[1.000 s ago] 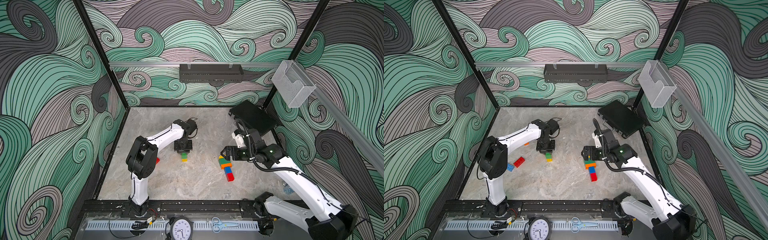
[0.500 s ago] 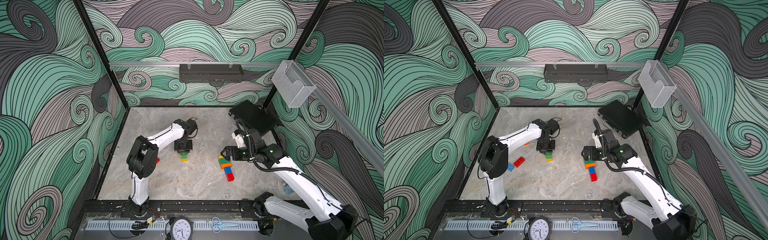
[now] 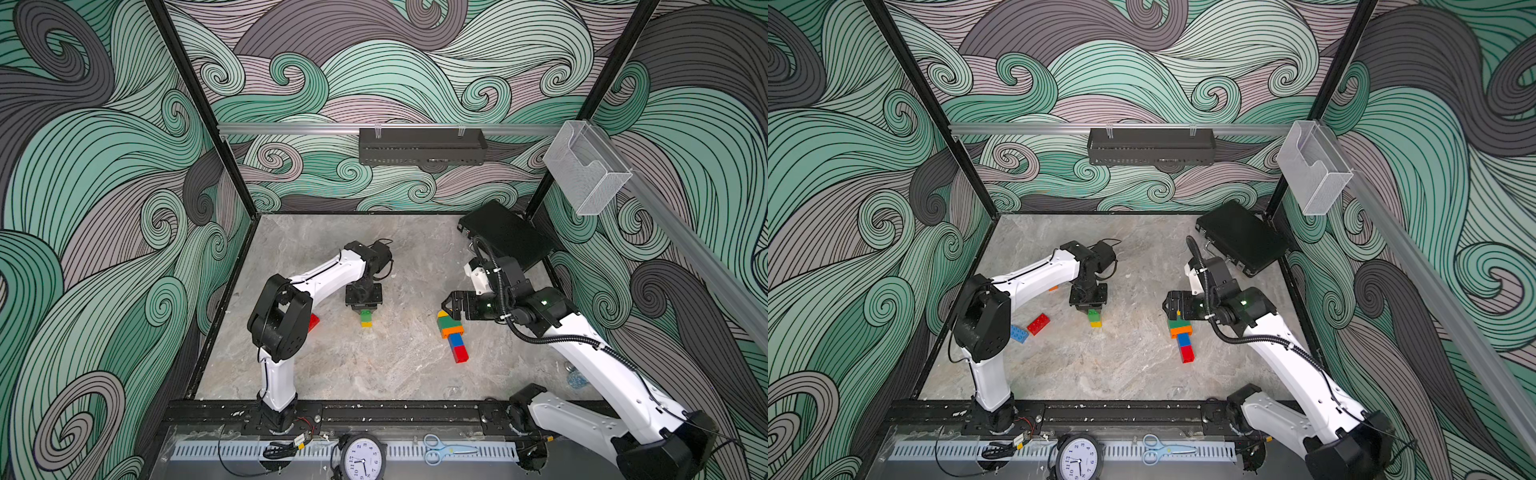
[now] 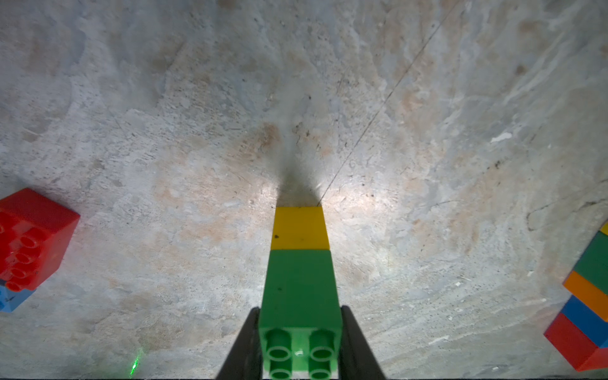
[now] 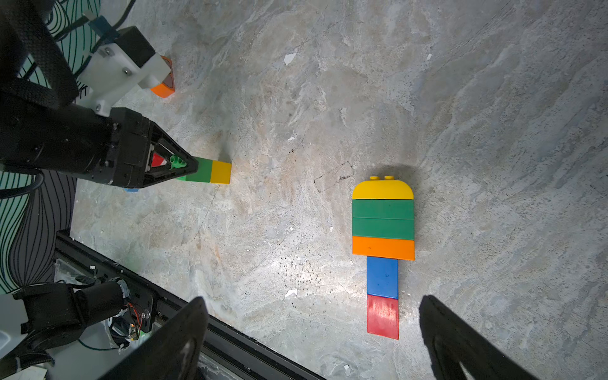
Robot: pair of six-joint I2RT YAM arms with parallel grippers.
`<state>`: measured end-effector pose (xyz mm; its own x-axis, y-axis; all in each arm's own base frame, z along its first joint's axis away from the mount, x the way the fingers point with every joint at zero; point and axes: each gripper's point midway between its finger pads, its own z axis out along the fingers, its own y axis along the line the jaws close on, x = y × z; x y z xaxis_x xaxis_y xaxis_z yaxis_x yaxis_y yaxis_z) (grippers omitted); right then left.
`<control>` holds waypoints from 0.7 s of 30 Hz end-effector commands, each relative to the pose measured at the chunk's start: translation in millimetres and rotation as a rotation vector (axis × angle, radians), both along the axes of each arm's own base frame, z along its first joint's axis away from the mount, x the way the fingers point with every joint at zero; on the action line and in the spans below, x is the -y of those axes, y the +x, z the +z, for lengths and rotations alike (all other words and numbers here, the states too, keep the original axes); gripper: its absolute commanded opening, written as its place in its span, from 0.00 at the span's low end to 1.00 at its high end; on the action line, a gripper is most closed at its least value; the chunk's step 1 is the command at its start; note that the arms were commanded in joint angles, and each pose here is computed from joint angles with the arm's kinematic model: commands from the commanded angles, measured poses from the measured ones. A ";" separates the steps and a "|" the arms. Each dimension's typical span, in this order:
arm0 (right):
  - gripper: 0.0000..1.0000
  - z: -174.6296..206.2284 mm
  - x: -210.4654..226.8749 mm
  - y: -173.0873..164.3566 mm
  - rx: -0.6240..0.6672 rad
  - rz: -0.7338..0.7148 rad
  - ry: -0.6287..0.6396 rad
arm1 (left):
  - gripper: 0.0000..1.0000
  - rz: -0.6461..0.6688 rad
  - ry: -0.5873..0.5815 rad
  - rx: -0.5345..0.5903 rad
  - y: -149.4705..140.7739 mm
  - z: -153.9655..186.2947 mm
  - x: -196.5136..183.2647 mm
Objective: Assemble an ice cream with lego
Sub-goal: Assemble the lego brick with the lego brick.
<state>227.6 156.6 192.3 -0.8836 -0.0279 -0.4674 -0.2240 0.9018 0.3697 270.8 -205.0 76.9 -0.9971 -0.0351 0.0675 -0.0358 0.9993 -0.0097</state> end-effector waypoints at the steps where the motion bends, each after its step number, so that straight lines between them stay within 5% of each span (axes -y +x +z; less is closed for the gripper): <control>1: 0.99 11.1 1.6 2.3 0.022 -0.020 0.013 | 0.06 0.016 0.063 -0.085 -17.0 -11.7 -13.2; 21: 0.99 11.1 4.2 0.5 0.028 -0.028 0.011 | 0.25 0.044 0.015 -0.004 2.2 7.5 -2.1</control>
<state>226.7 155.9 195.4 -0.8786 -0.0240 -0.4770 -0.2266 0.9001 0.3721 271.3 -205.3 78.5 -0.9955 -0.0667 0.0667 -0.0673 0.9977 -0.0080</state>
